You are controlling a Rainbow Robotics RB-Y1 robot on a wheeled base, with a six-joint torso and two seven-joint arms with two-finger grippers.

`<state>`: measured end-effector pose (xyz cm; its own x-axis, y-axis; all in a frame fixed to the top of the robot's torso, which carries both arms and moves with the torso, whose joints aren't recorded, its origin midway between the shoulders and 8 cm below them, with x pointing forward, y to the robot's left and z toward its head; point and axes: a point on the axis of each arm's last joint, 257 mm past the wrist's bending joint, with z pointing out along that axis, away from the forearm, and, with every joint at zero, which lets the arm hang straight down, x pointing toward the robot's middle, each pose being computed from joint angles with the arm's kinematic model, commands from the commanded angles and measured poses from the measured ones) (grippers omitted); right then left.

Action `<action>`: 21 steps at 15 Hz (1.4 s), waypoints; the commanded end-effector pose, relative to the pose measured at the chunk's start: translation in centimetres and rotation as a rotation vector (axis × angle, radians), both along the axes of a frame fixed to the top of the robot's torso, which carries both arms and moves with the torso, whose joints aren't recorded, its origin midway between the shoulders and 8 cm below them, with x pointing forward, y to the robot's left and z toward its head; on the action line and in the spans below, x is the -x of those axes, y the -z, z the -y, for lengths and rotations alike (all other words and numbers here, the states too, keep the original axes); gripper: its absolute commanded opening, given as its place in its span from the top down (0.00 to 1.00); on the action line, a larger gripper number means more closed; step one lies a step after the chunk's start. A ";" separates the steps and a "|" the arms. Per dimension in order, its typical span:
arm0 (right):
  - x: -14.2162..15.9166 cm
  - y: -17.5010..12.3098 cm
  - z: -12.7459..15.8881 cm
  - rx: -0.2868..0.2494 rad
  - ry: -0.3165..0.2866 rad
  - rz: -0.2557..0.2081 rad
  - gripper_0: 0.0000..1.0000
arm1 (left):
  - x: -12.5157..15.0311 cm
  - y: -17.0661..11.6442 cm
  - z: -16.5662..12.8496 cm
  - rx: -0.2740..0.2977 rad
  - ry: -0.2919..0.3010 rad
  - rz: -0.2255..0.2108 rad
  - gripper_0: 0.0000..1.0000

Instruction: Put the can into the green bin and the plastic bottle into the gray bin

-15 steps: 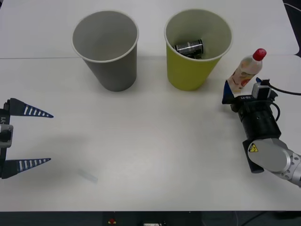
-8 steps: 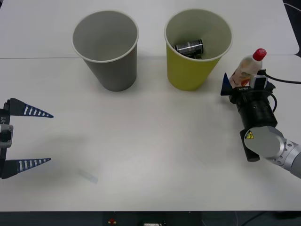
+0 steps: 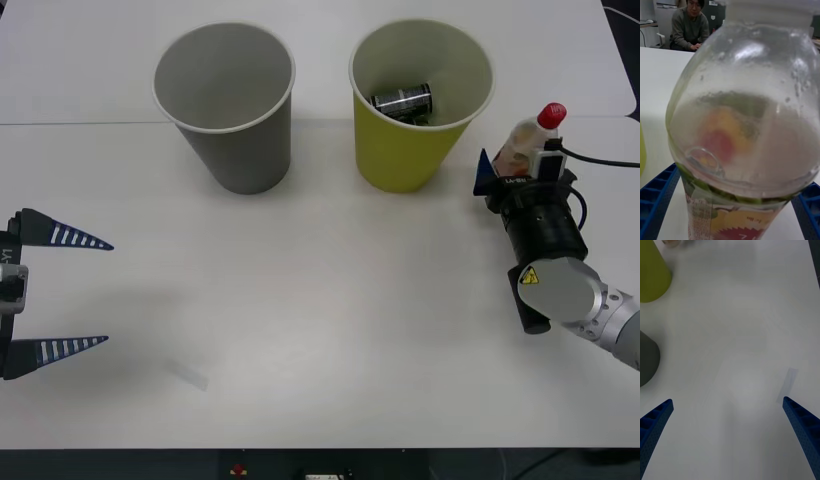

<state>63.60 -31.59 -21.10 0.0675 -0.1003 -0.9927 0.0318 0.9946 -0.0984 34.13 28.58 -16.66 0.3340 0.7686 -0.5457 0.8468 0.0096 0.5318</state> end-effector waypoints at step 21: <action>9.4 -4.9 1.0 0.067 -0.239 -0.079 1.00 | 0.0 0.0 0.0 0.000 0.000 0.000 0.00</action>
